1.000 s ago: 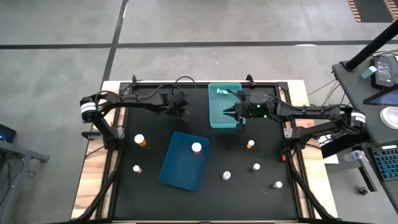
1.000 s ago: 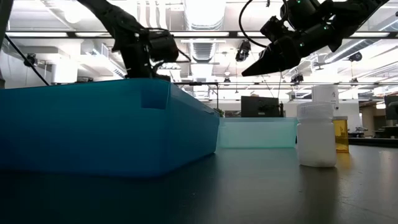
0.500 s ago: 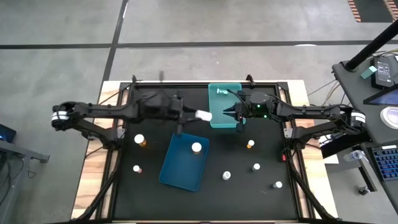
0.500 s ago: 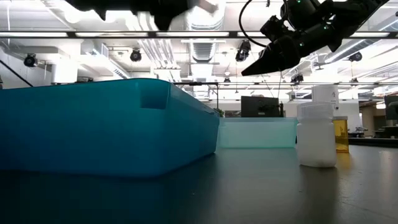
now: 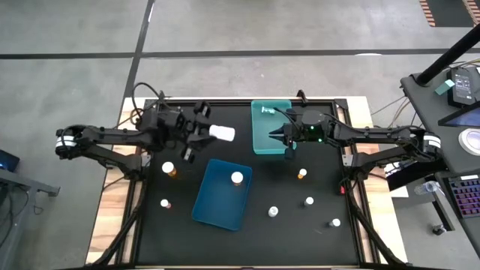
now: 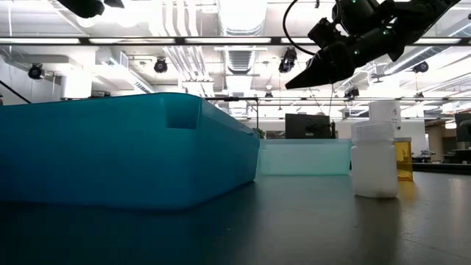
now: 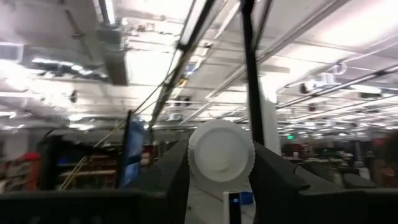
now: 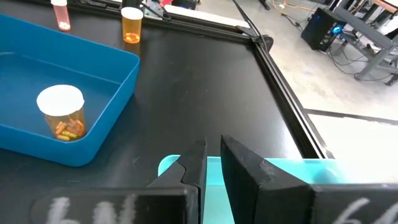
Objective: Pick and place medicine bottles into bin by pill shape (circle, oval)
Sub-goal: Put the white tablet bottle into the green bin
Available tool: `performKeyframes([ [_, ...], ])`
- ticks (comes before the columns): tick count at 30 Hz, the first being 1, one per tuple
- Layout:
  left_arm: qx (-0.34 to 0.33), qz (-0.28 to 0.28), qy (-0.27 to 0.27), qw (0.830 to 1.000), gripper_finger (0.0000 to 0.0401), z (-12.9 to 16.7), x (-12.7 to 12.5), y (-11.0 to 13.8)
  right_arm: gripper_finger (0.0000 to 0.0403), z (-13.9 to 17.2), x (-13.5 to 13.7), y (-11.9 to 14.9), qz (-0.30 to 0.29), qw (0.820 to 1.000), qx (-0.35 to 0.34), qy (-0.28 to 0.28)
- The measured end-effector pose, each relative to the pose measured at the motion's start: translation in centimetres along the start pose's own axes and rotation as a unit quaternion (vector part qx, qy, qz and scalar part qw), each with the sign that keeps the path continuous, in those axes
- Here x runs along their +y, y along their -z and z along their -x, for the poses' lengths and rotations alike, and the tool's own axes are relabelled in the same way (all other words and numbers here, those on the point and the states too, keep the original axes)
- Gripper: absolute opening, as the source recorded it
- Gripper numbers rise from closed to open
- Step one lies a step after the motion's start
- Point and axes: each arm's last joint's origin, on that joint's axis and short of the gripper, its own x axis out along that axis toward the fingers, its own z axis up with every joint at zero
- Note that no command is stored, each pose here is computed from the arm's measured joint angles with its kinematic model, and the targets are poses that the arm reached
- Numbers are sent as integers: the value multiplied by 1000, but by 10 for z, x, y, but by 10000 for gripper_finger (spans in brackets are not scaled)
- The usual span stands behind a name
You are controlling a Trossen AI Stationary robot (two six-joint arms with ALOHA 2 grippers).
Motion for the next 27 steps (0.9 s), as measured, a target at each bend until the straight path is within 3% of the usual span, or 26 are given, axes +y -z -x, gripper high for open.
performKeyframes([
  [7,-4,0,5,1000,119,0,0,-1,38,0,0,0,0,1000,0,0],
  [11,-28,46,-90,994,119,1,5,-2,38,0,0,0,0,1000,0,0],
  [15,-77,122,-217,966,119,3,13,-3,38,0,0,0,0,1000,0,0],
  [23,-77,128,-243,958,119,3,15,1,38,0,0,0,1,1000,0,0],
  [27,-20,116,-270,956,119,4,18,11,38,0,0,0,2,1000,0,0],
])
